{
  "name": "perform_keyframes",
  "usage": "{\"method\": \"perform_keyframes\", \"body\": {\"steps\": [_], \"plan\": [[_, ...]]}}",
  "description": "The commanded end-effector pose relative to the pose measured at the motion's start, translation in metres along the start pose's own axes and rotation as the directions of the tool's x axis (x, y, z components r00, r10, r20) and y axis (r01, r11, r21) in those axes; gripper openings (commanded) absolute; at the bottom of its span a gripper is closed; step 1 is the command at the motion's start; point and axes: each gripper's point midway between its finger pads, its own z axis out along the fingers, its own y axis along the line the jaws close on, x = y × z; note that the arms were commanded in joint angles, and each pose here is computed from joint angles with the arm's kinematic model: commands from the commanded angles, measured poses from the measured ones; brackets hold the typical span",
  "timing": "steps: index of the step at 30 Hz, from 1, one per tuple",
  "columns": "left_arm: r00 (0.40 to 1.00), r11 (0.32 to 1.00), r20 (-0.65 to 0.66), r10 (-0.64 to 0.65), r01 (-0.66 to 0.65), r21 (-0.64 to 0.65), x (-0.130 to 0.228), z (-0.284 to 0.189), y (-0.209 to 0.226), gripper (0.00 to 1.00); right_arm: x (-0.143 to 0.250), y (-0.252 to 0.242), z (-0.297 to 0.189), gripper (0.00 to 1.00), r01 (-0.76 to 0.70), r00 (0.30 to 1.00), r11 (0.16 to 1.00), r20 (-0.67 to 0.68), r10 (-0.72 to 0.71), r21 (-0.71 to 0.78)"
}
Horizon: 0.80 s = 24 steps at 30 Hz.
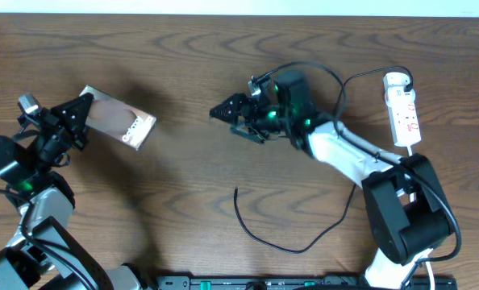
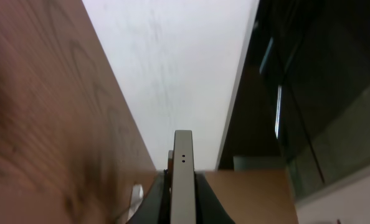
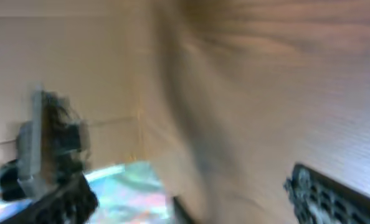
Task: Plug charger to phone and switch on socket
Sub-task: 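Release the phone from the right gripper and move right arm toward cable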
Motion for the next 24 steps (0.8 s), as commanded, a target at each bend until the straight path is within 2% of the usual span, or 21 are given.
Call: {"method": "perform_keyframes", "body": {"steps": [1, 3, 5, 8, 11, 15, 24], "plan": [[0.995, 1.0, -0.092, 0.021, -0.02, 0.017, 0.015, -0.002, -0.012, 0.07, -0.022, 0.019, -0.015, 0.99, 0.286, 0.957, 0.951, 0.023, -0.291, 0.12], [0.994, 0.999, -0.102, 0.03, -0.028, 0.018, 0.016, -0.002, -0.012, 0.07, -0.027, 0.003, -0.03, 0.99, 0.297, 0.949, 0.899, 0.004, -0.315, 0.323], [0.993, 0.999, -0.106, 0.045, -0.043, 0.02, 0.017, -0.002, -0.012, 0.07, -0.027, -0.013, -0.049, 0.99, 0.294, 0.944, 0.808, -0.023, -0.329, 0.511], [0.993, 0.999, -0.107, 0.048, -0.046, 0.02, 0.017, -0.002, -0.012, 0.07, -0.011, -0.031, -0.065, 0.99, 0.304, 0.941, 0.687, -0.097, -0.324, 0.66], [0.993, 0.999, -0.108, 0.048, -0.046, 0.02, 0.017, -0.002, -0.012, 0.07, 0.017, -0.048, -0.065, 0.99, 0.322, 0.942, 0.614, -0.181, -0.282, 0.72], [0.992, 0.999, -0.116, 0.048, -0.046, 0.02, 0.019, -0.002, -0.012, 0.07, 0.059, -0.069, -0.049, 0.99, 0.346, 0.938, 0.58, -0.264, -0.224, 0.737], [0.992, 0.999, -0.117, 0.048, -0.046, 0.02, 0.019, -0.002, -0.012, 0.07, 0.125, -0.097, -0.022, 0.99, 0.309, 0.949, 0.535, -0.291, -0.121, 0.786]]}}
